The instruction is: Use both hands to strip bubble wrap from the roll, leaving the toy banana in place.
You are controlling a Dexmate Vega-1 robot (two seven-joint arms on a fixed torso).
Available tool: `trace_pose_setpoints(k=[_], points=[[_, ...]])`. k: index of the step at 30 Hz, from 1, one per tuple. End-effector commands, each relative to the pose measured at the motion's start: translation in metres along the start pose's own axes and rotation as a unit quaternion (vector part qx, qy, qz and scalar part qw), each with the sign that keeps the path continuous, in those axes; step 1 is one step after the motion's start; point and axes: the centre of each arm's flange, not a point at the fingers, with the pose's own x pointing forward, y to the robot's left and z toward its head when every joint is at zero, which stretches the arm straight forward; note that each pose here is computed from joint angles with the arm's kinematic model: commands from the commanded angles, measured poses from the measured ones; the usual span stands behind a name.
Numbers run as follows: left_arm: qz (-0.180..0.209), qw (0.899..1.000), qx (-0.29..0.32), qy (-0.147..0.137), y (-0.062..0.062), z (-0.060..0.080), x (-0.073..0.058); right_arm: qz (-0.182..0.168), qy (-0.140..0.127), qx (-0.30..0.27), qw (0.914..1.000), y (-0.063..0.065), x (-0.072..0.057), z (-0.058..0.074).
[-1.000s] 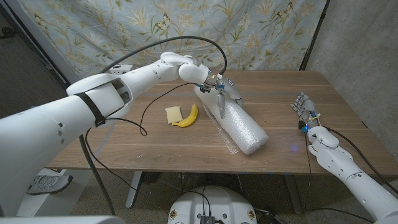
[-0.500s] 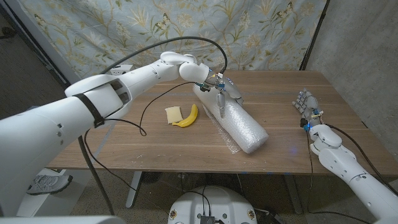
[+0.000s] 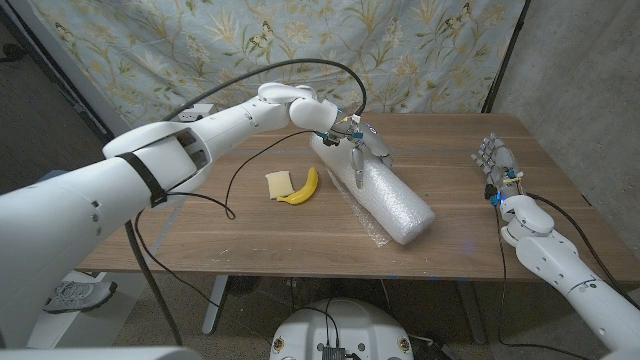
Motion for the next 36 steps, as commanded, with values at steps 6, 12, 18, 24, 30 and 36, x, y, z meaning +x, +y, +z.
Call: trace_pose_setpoints(k=[6,12,18,24,30,36], points=[[0.008,0.999,-0.041,0.014,0.013,-0.003,-0.007,0.015,-0.005,-0.006,0.9999,0.007,-0.001,0.008],[0.02,0.999,-0.045,0.022,0.016,-0.006,-0.012,0.02,-0.003,-0.007,0.9998,0.01,0.0,0.007],[0.044,0.997,-0.06,0.035,0.022,-0.013,-0.017,0.025,-0.001,-0.009,0.9996,0.014,0.002,0.007],[0.064,0.995,-0.066,0.041,0.027,-0.017,-0.02,0.029,0.003,-0.009,0.9995,0.016,0.003,0.006],[0.073,0.993,-0.076,0.043,0.032,-0.021,-0.02,0.031,0.007,-0.012,0.9994,0.017,0.001,0.004],[0.082,0.992,-0.089,0.043,0.039,-0.025,-0.019,0.028,0.009,-0.013,0.9995,0.015,-0.001,0.003]])
